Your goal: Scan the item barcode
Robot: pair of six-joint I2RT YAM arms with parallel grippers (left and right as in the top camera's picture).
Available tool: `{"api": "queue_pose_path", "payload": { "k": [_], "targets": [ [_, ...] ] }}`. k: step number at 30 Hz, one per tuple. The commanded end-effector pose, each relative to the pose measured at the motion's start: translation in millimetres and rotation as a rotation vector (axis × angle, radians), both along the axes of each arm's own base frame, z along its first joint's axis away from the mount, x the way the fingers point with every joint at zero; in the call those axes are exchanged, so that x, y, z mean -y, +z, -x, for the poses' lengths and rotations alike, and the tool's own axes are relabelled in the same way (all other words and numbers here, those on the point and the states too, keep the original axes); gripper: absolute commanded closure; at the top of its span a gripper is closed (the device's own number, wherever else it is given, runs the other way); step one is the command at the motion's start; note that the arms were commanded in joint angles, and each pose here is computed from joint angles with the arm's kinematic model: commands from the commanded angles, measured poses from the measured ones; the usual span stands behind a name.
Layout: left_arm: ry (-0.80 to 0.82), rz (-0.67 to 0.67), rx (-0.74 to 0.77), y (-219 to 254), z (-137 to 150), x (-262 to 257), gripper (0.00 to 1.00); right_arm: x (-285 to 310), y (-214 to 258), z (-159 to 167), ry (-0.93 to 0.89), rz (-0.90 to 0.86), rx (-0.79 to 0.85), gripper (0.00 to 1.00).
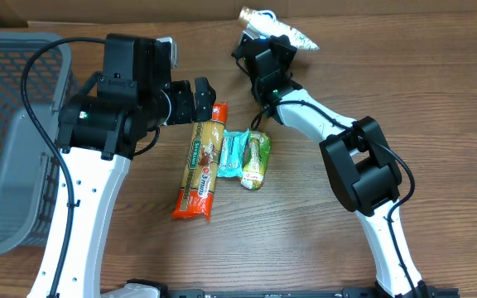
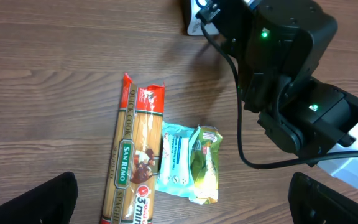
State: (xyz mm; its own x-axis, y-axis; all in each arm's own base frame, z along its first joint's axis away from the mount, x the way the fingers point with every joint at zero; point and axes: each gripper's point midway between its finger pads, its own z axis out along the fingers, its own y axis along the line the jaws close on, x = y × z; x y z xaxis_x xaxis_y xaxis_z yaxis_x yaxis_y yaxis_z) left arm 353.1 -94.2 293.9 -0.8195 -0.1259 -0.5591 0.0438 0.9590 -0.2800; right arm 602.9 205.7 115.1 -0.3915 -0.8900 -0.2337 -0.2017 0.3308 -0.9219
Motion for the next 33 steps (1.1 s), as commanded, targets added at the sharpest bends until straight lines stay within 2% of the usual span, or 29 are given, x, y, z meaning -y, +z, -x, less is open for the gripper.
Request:
{"api": "queue_pose_path", "payload": {
  "k": [1,11,19,24,29,31,33],
  "targets": [
    [-0.004,0.008,0.001,0.7,-1.0,1.9,0.00,11.7,40.9,-2.4,-0.076,-0.011,0.098,0.96],
    [-0.004,0.008,0.001,0.7,-1.0,2.0,0.00,2.7,44.5,-0.1,-0.080,-0.070,0.133,0.96],
    [-0.004,0.009,0.001,0.7,-1.0,1.9,0.00,-19.5,68.2,21.9,-0.076,-0.124,0.137,0.96],
    [-0.004,0.008,0.001,0.7,-1.0,1.9,0.00,-31.5,98.4,61.7,0.024,-0.421,-0.051,0.96],
    [-0.004,0.008,0.001,0.7,-1.0,2.0,0.00,-10.4,142.4,113.8,0.038,-0.850,-0.269,0.96],
    [-0.004,0.008,0.001,0.7,-1.0,2.0,0.00,6.1,157.3,137.9,-0.004,-1.030,-0.362,0.96],
    [-0.004,0.008,0.001,0.7,-1.0,1.9,0.00,34.3,164.8,160.9,-0.148,-1.230,-0.438,0.96]
  ]
}}
